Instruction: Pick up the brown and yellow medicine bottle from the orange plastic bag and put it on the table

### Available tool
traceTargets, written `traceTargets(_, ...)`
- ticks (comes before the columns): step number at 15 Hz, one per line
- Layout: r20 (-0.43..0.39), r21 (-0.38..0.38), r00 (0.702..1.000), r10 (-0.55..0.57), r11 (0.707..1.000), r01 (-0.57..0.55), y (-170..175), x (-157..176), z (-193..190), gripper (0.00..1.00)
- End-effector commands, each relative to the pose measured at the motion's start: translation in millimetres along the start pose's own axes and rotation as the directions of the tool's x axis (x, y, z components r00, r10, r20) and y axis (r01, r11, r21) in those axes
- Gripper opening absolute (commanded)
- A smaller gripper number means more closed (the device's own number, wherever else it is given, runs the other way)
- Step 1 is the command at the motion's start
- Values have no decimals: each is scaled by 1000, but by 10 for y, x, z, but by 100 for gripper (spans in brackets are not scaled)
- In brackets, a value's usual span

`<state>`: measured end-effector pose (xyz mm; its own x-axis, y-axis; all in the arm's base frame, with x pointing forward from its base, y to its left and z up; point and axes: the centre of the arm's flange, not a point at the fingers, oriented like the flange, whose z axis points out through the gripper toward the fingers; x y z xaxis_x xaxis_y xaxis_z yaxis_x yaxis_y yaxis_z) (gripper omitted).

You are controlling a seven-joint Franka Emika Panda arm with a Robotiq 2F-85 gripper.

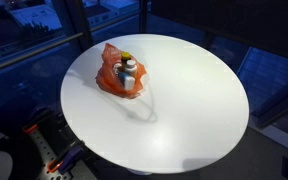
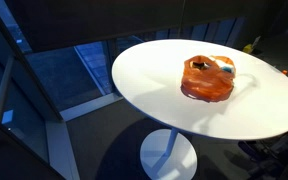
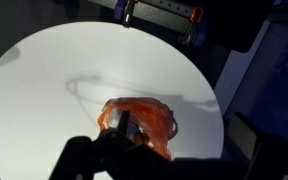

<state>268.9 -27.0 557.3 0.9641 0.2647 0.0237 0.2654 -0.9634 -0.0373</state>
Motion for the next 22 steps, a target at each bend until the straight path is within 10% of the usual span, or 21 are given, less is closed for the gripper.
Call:
traceTargets(1,0,0,1000,0,1000,0,0,0,0,100)
traceTargets(9,-1,-11,1000,15,1000,-15,0,181,-16,100)
traceTargets(22,39,-62,979,198,979,-196,37,1511,480,100)
